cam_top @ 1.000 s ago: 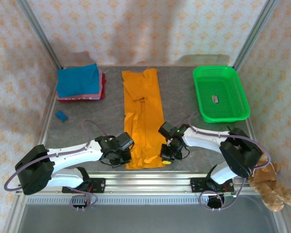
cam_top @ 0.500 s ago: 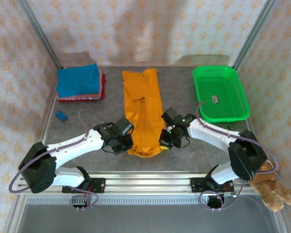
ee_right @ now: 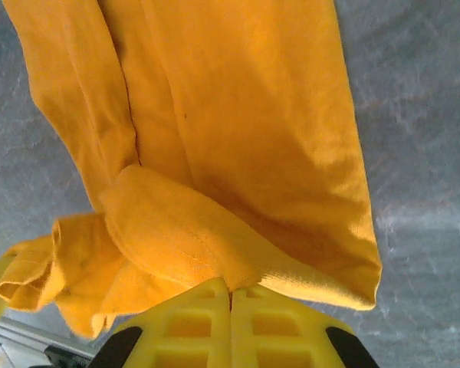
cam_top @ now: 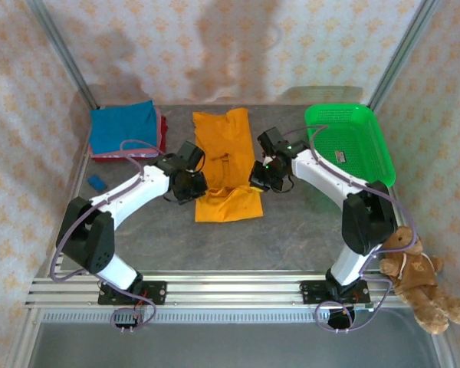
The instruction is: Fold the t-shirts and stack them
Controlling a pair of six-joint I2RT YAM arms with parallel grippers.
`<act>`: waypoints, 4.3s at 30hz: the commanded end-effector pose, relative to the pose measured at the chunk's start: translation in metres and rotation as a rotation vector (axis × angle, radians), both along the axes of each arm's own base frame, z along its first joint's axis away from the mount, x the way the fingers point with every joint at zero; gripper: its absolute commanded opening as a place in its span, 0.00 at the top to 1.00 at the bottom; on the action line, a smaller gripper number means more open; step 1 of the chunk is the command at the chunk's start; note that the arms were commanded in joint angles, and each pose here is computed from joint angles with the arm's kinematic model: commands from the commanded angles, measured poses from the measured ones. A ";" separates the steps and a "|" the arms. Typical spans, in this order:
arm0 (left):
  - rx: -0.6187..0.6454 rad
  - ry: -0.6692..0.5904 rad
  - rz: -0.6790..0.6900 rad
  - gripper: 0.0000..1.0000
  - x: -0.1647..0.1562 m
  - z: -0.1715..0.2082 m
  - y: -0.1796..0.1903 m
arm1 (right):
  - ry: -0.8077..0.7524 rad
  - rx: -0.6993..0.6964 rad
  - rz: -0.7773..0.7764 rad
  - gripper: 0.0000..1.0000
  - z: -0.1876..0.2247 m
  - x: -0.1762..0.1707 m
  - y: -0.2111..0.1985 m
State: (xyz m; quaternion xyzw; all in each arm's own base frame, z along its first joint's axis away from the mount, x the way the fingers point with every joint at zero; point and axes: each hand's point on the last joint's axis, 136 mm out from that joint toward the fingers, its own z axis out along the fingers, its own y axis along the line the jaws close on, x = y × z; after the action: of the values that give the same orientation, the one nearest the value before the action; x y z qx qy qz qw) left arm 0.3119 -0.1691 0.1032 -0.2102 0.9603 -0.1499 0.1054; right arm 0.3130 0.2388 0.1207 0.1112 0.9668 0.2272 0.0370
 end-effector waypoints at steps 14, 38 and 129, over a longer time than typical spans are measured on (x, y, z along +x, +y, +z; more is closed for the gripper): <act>-0.031 0.024 -0.057 1.00 0.086 0.002 0.014 | -0.071 -0.009 -0.027 1.00 0.002 0.085 -0.010; -0.193 0.003 0.042 0.74 0.170 -0.022 0.037 | -0.033 0.019 -0.037 0.67 -0.018 0.157 -0.018; -0.119 0.048 0.037 0.61 0.056 -0.084 -0.006 | 0.189 0.187 -0.013 0.44 -0.091 0.016 0.019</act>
State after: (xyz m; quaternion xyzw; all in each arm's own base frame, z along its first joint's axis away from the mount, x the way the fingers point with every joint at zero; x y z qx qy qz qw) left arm 0.3767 -0.1871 0.0283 -0.2424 0.9392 -0.2342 0.0658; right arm 0.3492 0.2651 0.0400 0.1484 0.9299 0.3329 -0.0504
